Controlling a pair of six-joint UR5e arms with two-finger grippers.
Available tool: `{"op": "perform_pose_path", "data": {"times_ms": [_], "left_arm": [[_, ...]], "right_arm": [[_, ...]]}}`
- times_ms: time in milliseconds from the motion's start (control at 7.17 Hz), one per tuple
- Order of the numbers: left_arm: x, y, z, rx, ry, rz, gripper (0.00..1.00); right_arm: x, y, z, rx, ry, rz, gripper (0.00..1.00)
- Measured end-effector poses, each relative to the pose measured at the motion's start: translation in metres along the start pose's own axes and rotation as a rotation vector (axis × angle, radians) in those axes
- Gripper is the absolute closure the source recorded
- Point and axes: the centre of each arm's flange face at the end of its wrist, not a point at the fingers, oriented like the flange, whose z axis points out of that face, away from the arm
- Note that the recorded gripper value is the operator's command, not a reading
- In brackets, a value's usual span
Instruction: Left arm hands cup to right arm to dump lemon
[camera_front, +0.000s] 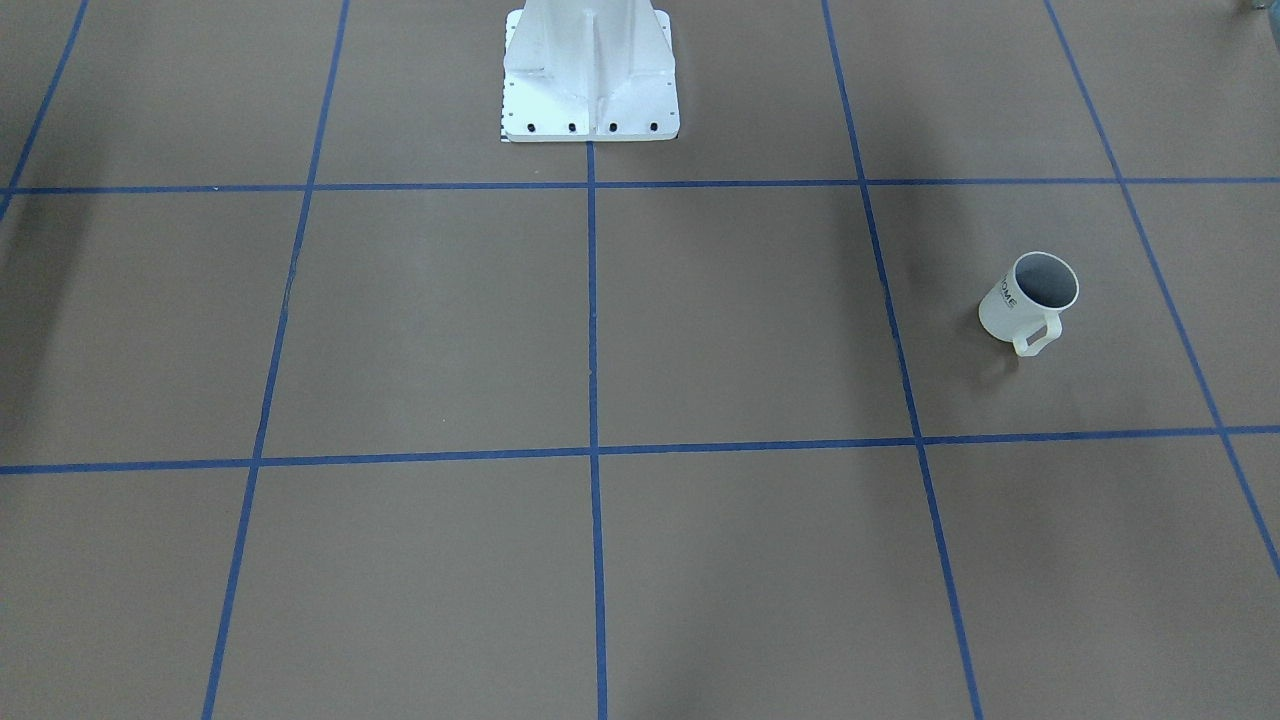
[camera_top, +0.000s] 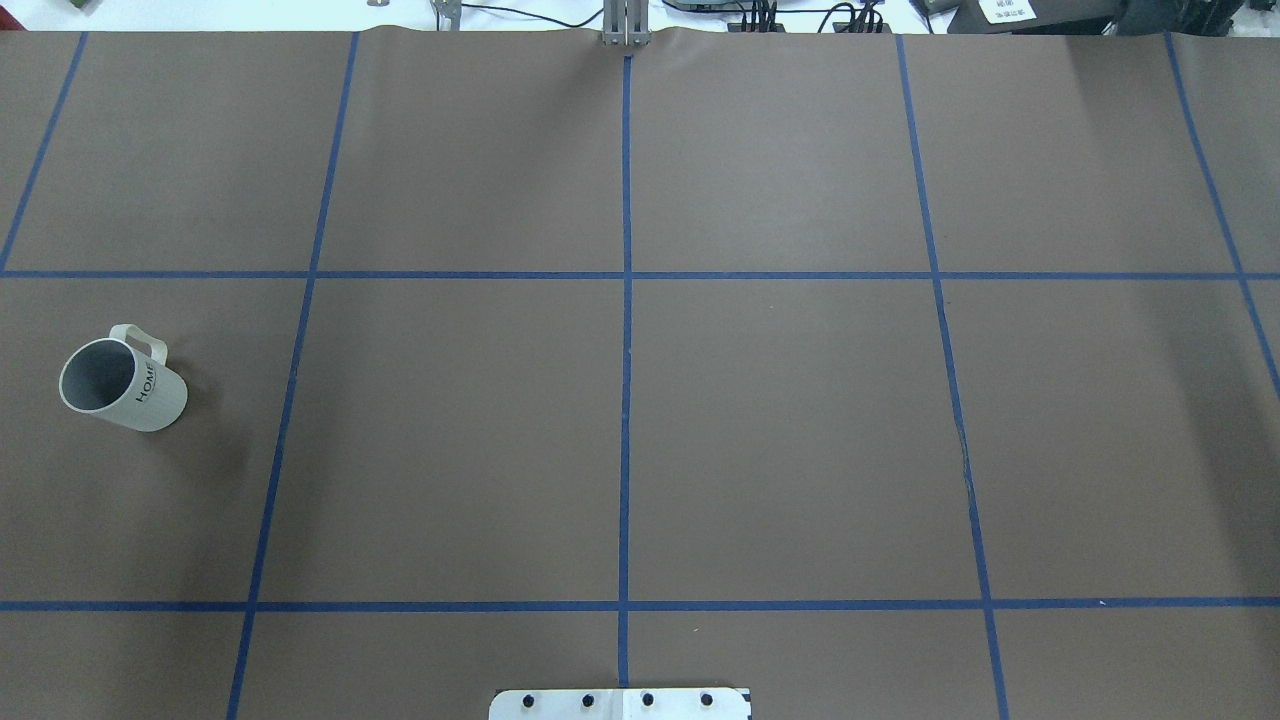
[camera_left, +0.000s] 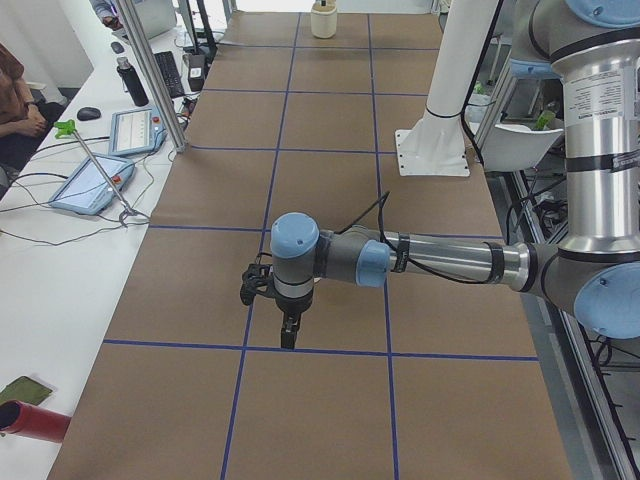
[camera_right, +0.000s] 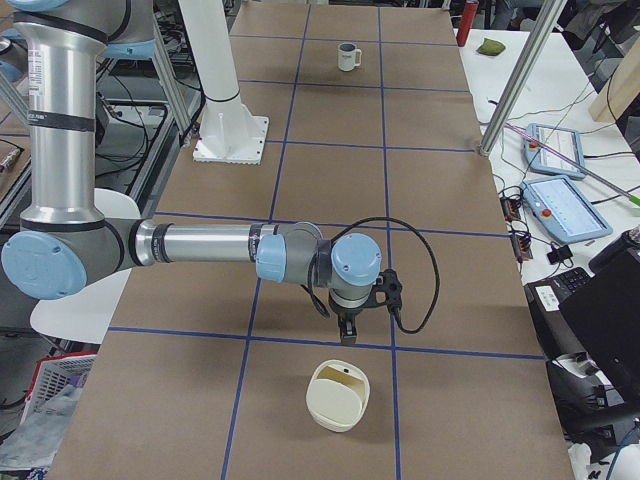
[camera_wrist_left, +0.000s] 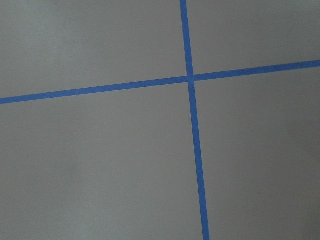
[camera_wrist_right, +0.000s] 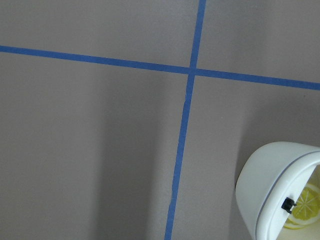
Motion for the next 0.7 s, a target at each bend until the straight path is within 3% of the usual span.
{"op": "perform_pose_path", "data": {"times_ms": [697], "left_arm": [[-0.0006, 0.0007, 0.0009, -0.003, 0.001, -0.002, 0.0]], "right_arm": [[-0.0026, -0.0031, -0.0027, 0.006, 0.001, -0.005, 0.0]]}}
